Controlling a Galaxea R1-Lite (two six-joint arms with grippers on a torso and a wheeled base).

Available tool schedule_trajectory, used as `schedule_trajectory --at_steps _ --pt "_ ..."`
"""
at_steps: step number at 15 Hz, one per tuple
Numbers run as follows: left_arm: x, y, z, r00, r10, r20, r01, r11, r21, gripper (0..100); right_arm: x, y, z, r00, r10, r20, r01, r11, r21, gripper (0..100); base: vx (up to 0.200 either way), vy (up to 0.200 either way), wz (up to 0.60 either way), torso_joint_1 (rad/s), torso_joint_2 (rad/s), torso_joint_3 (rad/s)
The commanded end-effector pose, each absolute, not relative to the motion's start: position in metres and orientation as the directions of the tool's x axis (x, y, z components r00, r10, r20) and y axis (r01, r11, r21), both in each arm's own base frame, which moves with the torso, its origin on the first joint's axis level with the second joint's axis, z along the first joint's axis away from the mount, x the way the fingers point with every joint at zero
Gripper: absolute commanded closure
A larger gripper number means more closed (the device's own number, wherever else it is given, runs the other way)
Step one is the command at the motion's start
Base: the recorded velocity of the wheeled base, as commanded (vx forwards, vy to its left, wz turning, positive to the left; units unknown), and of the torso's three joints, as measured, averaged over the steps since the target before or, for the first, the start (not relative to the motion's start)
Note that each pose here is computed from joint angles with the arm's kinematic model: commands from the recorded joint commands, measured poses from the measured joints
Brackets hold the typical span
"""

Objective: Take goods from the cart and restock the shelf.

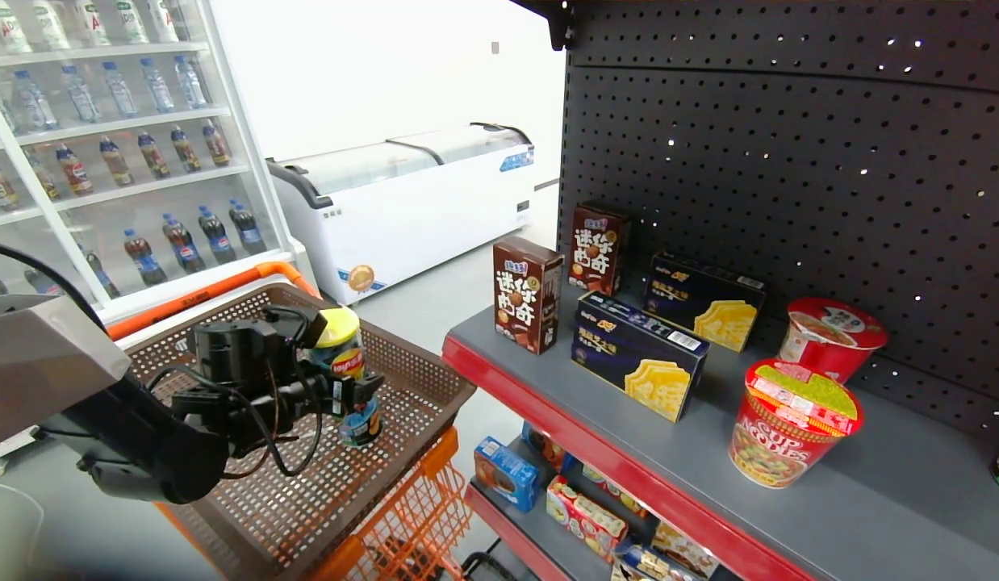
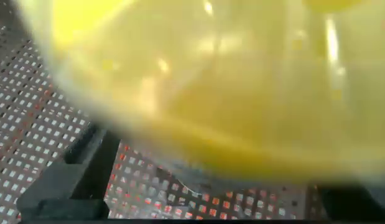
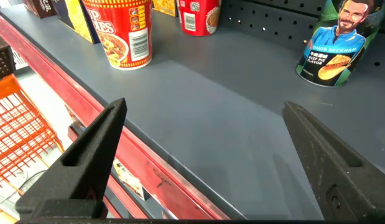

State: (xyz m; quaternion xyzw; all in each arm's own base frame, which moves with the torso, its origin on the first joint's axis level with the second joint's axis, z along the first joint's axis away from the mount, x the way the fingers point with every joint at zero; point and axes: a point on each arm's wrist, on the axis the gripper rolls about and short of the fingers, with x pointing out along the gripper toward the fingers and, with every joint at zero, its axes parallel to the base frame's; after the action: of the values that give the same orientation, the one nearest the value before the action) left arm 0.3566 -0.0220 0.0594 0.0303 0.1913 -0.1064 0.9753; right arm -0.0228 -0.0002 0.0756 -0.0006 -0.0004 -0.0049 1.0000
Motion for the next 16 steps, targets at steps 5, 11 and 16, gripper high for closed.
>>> schedule_trajectory --at_steps 5,11,16 --pt "0.366 -0.026 0.057 0.906 -0.206 -0.37 0.229 0.973 0.021 0 -0.023 0.0 0.076 1.0 -0.011 0.002 0.011 1.0 -0.002 0 0.0 0.0 0.0 0.0 0.0 0.0" --pt "0.35 -0.027 0.068 0.904 -0.138 -0.404 0.215 0.964 0.154 100 -0.023 0.0 0.076 1.0 -0.011 0.002 0.011 1.0 -0.002 0 0.0 0.0 0.0 0.0 0.0 0.0" --pt "0.312 -0.023 0.137 0.921 -0.119 -0.372 0.159 0.984 0.078 100 -0.023 0.0 0.076 1.0 -0.009 0.002 0.009 1.0 -0.002 0 0.0 0.0 0.0 0.0 0.0 0.0"
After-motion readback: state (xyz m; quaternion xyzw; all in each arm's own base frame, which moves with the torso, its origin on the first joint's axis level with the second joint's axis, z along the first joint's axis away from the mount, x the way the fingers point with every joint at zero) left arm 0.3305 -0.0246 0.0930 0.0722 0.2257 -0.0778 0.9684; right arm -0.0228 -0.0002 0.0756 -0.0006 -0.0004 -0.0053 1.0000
